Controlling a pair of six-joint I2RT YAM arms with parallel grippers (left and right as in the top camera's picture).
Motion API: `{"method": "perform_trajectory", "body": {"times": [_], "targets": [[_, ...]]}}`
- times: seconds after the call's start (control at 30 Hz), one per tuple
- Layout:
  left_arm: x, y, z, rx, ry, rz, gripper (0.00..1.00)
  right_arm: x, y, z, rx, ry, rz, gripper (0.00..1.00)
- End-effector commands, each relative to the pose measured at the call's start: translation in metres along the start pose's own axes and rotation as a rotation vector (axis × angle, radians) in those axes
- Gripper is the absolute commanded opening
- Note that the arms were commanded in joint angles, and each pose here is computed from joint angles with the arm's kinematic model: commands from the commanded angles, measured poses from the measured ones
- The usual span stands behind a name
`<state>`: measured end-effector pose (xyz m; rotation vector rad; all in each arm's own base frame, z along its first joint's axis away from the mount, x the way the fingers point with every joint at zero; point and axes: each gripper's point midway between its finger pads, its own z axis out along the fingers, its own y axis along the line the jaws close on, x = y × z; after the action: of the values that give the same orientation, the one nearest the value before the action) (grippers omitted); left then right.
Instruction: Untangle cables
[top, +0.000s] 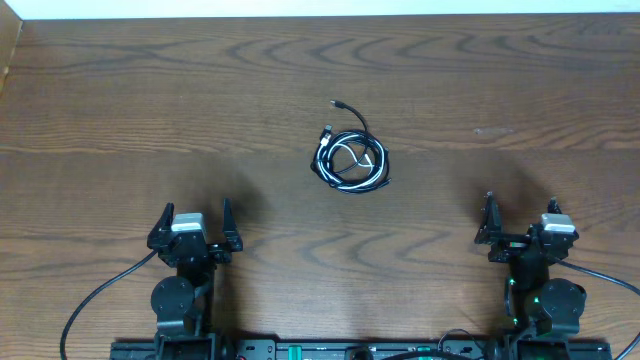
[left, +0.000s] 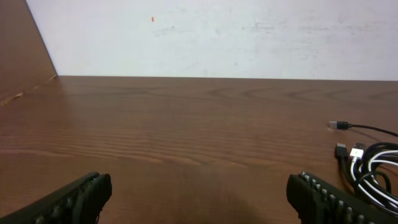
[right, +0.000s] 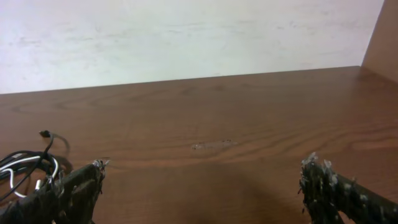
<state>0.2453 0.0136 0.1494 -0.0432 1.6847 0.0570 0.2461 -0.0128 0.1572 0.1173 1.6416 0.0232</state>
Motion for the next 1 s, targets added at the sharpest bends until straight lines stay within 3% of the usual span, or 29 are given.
{"method": "perform_trajectory", "body": {"times": [0.0, 0.97], "targets": [[0.0166, 0.0009, 0.0006, -0.008, 0.058, 0.008, 0.95, 0.0014, 0.0000, 0.0000, -0.002, 0.003, 0.005, 0.99], [0.0100, 0.0011, 0.0009, -0.009, 0.031, 0.007, 0.95, 0.0014, 0.0000, 0.0000, -0.002, 0.003, 0.005, 0.99]]}}
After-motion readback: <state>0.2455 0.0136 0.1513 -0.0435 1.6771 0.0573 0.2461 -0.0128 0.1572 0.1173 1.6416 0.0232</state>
